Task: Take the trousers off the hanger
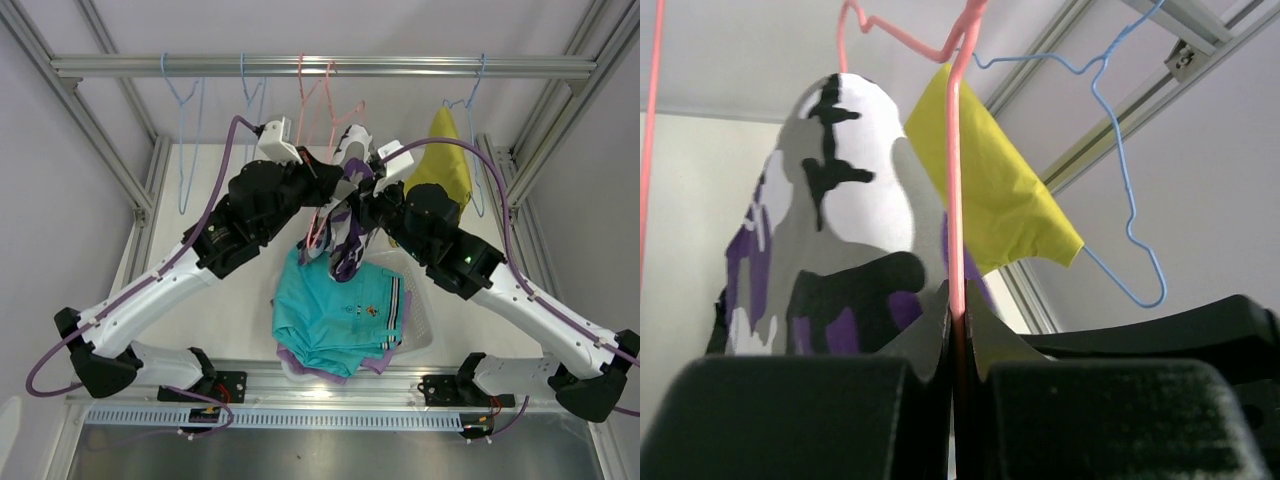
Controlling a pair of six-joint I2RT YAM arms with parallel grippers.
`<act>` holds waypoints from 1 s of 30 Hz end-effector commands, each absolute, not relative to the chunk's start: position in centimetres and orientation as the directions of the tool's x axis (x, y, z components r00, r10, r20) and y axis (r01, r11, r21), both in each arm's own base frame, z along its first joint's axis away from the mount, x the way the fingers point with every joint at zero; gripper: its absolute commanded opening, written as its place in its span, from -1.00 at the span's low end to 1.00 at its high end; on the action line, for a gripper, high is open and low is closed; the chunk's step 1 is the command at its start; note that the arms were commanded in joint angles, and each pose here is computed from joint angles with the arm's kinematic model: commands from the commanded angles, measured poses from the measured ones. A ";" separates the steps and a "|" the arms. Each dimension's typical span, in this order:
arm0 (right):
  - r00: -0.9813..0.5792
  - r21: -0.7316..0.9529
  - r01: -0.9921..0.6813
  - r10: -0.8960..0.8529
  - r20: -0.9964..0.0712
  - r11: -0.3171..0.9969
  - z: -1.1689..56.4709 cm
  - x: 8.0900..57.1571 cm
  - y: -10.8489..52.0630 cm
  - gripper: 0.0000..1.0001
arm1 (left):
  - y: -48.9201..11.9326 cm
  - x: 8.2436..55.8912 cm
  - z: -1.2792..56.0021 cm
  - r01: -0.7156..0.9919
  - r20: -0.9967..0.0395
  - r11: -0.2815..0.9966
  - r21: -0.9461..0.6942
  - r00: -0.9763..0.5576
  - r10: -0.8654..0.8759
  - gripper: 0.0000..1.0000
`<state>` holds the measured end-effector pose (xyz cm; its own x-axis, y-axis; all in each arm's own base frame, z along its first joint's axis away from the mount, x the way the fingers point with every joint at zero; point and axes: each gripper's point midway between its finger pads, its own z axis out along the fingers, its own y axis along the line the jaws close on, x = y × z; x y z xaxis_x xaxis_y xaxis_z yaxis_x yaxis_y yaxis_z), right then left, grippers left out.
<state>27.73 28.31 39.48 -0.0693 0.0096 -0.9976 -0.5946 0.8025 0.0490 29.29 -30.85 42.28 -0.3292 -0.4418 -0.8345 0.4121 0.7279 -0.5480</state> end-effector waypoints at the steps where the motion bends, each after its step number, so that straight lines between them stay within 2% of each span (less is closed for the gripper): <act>1: 0.211 0.122 -0.601 0.303 -0.929 0.790 53.7 24.6 23.8 -1.00 | -28.5 29.1 42.6 0.392 -0.848 0.752 -0.529 -0.282 -0.449 -0.99; 16: 0.293 0.134 -0.549 0.340 -0.894 0.825 58.7 23.4 20.1 -1.00 | -27.2 28.6 37.5 0.362 -0.857 0.782 -0.508 -0.306 -0.415 -0.99; 30: 0.296 0.199 -0.562 0.420 -0.858 0.803 62.7 25.9 22.6 -1.00 | -28.9 28.6 34.4 0.364 -0.890 0.822 -0.438 -0.304 -0.339 -0.99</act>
